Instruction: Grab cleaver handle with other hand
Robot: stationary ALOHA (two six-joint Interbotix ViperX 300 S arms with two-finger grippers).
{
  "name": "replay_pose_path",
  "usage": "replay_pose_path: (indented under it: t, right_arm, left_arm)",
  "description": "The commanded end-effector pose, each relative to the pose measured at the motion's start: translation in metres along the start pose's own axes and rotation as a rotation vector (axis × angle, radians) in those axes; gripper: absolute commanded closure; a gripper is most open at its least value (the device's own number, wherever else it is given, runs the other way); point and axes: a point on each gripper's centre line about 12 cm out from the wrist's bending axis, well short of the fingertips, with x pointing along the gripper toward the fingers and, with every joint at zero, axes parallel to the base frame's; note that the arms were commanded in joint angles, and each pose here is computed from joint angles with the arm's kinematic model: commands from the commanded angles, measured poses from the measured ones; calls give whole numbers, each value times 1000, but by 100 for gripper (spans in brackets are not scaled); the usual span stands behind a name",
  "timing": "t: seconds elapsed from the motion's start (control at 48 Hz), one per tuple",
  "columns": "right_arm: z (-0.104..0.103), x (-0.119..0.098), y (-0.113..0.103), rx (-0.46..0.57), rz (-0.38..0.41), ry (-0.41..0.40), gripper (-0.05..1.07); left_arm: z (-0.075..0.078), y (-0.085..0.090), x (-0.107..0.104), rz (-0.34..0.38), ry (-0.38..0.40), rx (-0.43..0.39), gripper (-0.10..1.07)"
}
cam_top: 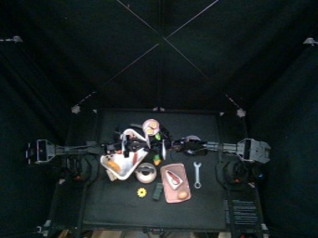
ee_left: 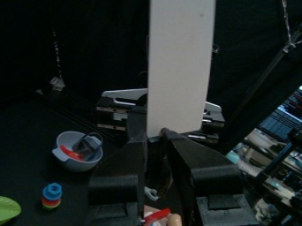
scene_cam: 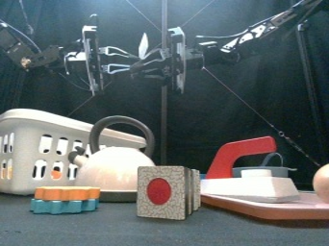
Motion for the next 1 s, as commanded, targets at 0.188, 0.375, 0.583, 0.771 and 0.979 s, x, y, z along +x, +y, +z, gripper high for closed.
replay_pose_path:
  t: [0.188,0.375,0.583,0.771,0.979]
  right_arm:
    - [10,-10,8,2,14,-31,52]
    - [8,-11,7,10,10,-28,52]
    - [5,-12,6,29,5,-21,53]
    - [2,-12,1,76,-50,-15,53]
    - [-4,-16,-12,80,-313,85,53]
  left_arm:
    - [4,-4,-2,-21,-12,12,28]
    - [4,-4,-6,-20,-13,11,17]
    - [5,-5,-10,-15,-21,3,16]
    - [7,-7,-15,-16,-28,1,16]
    - [11,-7,-20,-7,-49,-9,16]
